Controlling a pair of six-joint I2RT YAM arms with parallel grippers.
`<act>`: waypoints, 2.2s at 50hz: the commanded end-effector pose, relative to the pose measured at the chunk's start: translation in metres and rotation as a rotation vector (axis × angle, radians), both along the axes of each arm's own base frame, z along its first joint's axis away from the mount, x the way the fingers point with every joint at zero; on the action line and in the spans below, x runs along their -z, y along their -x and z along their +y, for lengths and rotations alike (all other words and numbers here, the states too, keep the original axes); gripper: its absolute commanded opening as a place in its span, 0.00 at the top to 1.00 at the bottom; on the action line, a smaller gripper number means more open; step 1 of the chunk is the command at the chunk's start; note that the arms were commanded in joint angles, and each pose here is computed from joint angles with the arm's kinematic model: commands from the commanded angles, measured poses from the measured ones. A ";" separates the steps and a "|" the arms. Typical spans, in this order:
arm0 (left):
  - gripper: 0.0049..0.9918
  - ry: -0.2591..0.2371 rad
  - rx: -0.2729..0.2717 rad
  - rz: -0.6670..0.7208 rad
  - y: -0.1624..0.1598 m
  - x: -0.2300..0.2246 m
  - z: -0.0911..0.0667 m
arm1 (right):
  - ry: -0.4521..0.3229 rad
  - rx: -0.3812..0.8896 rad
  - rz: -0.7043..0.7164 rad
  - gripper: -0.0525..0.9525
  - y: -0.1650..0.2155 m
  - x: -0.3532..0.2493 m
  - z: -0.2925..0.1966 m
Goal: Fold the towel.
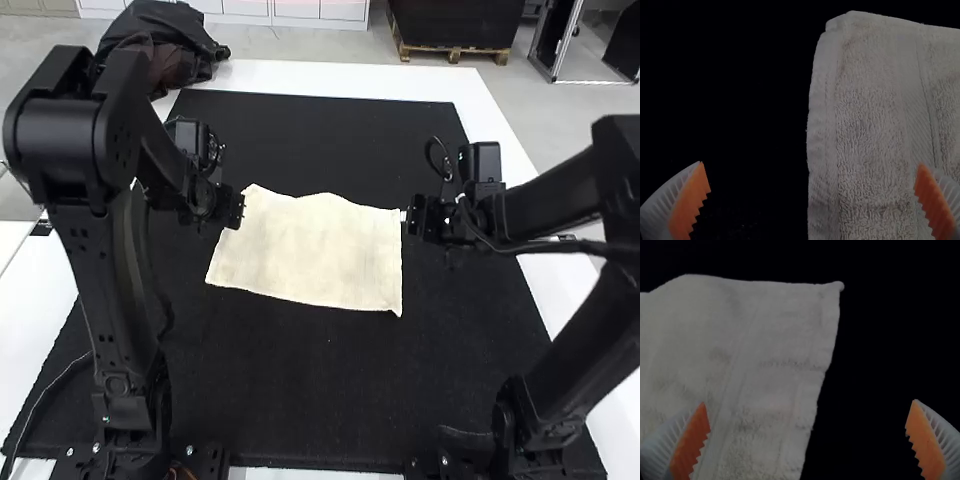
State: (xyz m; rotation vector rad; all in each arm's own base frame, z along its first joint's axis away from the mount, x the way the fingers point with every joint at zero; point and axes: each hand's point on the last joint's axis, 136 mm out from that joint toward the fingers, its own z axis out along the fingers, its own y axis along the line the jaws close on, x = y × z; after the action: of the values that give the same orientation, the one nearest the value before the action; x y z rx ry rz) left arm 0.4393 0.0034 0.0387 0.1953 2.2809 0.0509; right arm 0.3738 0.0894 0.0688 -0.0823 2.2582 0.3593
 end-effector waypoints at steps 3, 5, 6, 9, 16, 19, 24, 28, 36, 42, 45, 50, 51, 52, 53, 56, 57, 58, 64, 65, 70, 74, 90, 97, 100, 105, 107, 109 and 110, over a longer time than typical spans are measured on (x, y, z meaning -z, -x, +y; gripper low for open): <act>0.03 -0.001 0.026 -0.025 -0.012 -0.002 -0.004 | -0.022 -0.015 -0.024 0.05 -0.014 -0.003 0.009; 0.03 -0.001 0.024 -0.035 -0.015 -0.001 -0.004 | -0.022 -0.016 -0.019 0.05 -0.015 0.001 0.009; 0.03 -0.001 0.026 -0.037 -0.016 -0.001 -0.004 | -0.023 -0.016 -0.021 0.05 -0.016 0.002 0.010; 0.03 -0.002 0.027 -0.048 -0.018 0.001 -0.005 | -0.023 -0.022 -0.011 0.05 -0.018 0.007 0.012; 0.03 0.000 0.025 -0.068 -0.026 0.000 -0.005 | -0.020 -0.037 0.008 0.05 -0.024 0.021 0.019; 0.03 0.001 0.026 -0.071 -0.031 0.000 -0.005 | -0.020 -0.041 0.008 0.05 -0.028 0.024 0.022; 0.03 0.002 0.028 -0.069 -0.036 0.000 -0.005 | -0.020 -0.051 0.006 0.05 -0.035 0.028 0.027; 0.03 0.001 0.028 -0.066 -0.040 0.002 -0.005 | -0.019 -0.056 0.012 0.05 -0.038 0.034 0.031; 0.03 0.006 0.030 -0.039 -0.046 0.009 -0.005 | -0.017 -0.059 0.015 0.05 -0.045 0.044 0.033; 0.03 0.007 0.033 -0.022 -0.049 0.015 -0.006 | -0.017 -0.059 0.016 0.05 -0.051 0.051 0.035; 0.03 0.008 0.032 -0.026 -0.051 0.014 -0.006 | -0.015 -0.061 0.022 0.05 -0.054 0.055 0.036; 0.03 0.008 0.031 -0.034 -0.054 0.011 -0.006 | -0.012 -0.063 0.025 0.05 -0.059 0.060 0.037; 0.03 0.008 0.031 -0.034 -0.055 0.011 -0.006 | -0.010 -0.065 0.020 0.05 -0.061 0.061 0.038; 0.03 0.010 0.030 -0.035 -0.056 0.011 -0.006 | -0.009 -0.066 0.019 0.05 -0.062 0.062 0.038; 0.03 0.009 0.030 -0.037 -0.056 0.010 -0.006 | -0.009 -0.066 0.022 0.05 -0.062 0.063 0.038; 0.03 0.009 0.030 -0.038 -0.059 0.009 -0.006 | -0.006 -0.068 0.023 0.05 -0.066 0.066 0.039; 0.03 0.008 0.031 -0.039 -0.059 0.009 -0.006 | -0.007 -0.068 0.021 0.05 -0.068 0.066 0.039; 0.03 0.008 0.031 -0.039 -0.060 0.008 -0.006 | -0.006 -0.068 0.023 0.05 -0.068 0.067 0.039; 0.03 0.008 0.031 -0.039 -0.064 0.008 -0.006 | -0.002 -0.072 0.019 0.05 -0.074 0.072 0.040; 0.03 0.008 0.031 -0.040 -0.065 0.007 -0.006 | -0.002 -0.072 0.021 0.05 -0.075 0.073 0.041; 0.03 0.008 0.031 -0.043 -0.068 0.006 -0.006 | -0.001 -0.072 0.020 0.05 -0.079 0.075 0.041; 0.03 0.008 0.031 -0.040 -0.069 0.008 -0.006 | 0.000 -0.071 0.023 0.05 -0.082 0.078 0.041; 0.03 0.009 0.031 -0.020 -0.076 0.020 -0.005 | 0.002 -0.073 0.021 0.05 -0.094 0.083 0.044; 0.03 0.010 0.030 -0.014 -0.080 0.024 -0.005 | 0.002 -0.074 0.022 0.05 -0.097 0.085 0.045; 0.03 0.011 0.032 -0.008 -0.081 0.027 -0.006 | 0.005 -0.077 0.021 0.05 -0.097 0.086 0.045; 0.03 0.011 0.034 0.014 -0.079 0.036 -0.008 | 0.014 -0.084 0.025 0.05 -0.097 0.089 0.045; 0.03 0.012 0.034 0.024 -0.078 0.039 -0.008 | 0.019 -0.088 0.023 0.05 -0.097 0.089 0.045; 0.03 0.012 0.034 0.032 -0.077 0.042 -0.008 | 0.020 -0.087 0.023 0.05 -0.097 0.089 0.045; 0.03 0.012 0.034 0.040 -0.076 0.045 -0.008 | 0.022 -0.090 0.027 0.05 -0.096 0.091 0.045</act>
State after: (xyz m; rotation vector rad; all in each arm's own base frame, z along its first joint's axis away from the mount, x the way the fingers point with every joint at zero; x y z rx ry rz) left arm 0.5111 0.0035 -0.0039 0.2050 2.3167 0.0357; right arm 0.4669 0.1269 -0.0120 -0.1506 2.2815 0.3794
